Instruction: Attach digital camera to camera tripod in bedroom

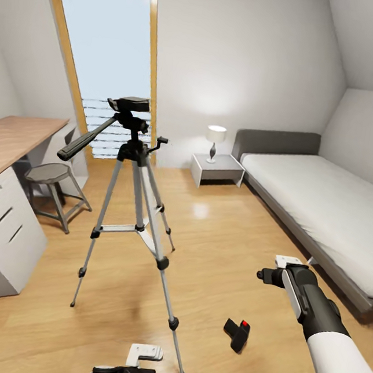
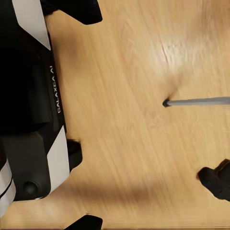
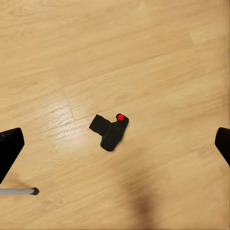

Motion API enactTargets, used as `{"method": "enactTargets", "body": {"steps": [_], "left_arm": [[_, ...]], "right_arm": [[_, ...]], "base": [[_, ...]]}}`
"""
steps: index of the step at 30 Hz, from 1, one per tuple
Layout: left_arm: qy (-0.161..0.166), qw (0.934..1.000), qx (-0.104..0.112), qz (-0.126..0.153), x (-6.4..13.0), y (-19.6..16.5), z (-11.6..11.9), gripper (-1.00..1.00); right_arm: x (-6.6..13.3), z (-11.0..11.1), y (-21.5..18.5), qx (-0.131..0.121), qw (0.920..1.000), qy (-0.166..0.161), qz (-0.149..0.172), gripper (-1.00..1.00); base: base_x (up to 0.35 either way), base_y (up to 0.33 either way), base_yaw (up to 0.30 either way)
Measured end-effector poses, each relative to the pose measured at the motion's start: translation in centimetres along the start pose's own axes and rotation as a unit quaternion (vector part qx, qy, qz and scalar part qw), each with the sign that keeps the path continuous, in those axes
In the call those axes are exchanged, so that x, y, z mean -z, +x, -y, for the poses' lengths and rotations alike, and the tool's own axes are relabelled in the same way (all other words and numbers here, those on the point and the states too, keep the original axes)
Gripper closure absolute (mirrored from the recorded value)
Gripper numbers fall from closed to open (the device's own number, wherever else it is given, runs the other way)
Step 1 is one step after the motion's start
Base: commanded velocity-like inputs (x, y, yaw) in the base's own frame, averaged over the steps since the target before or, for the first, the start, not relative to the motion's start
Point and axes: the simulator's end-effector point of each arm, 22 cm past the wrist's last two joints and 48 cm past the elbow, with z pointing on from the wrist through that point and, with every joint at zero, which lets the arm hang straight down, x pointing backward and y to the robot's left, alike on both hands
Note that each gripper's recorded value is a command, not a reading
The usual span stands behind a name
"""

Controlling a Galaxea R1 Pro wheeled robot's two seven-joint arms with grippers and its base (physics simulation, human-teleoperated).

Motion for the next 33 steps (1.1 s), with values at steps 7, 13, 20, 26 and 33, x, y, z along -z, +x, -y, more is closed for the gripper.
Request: {"method": "enactTargets", "body": {"steps": [7,13,20,26,33], "left_arm": [[0.0,1.0,0.001,-0.001,-0.1,0.1,-0.1,-1.0],[-0.001,1.0,0.001,-0.003,-0.2,0.2,-0.1,-1.0],[0.002,1.0,-0.003,-0.006,-0.3,0.4,0.2,-1.0],[0.002,1.0,-0.006,-0.006,-0.3,0.5,0.3,-1.0],[0.002,1.0,-0.008,-0.004,-0.2,0.4,0.3,-1.0]], "right_arm": [[-0.2,-0.3,0.3,0.0,1.0,-0.002,-0.005,-1.0],[-0.5,-0.5,0.6,0.001,1.0,-0.003,-0.008,-1.0],[-0.7,-0.6,0.9,0.003,0.9999,-0.004,-0.011,-1.0],[-0.5,-0.8,0.7,0.005,1.0,-0.005,-0.006,-1.0],[0.2,-1.8,-0.1,0.005,0.9999,-0.013,0.006,-1.0]], "base": [[0.019,-0.319,-0.133],[0.068,-0.335,-0.123],[0.095,-0.336,-0.082],[0.152,-0.315,-0.03],[0.214,-0.269,-0.01]]}}
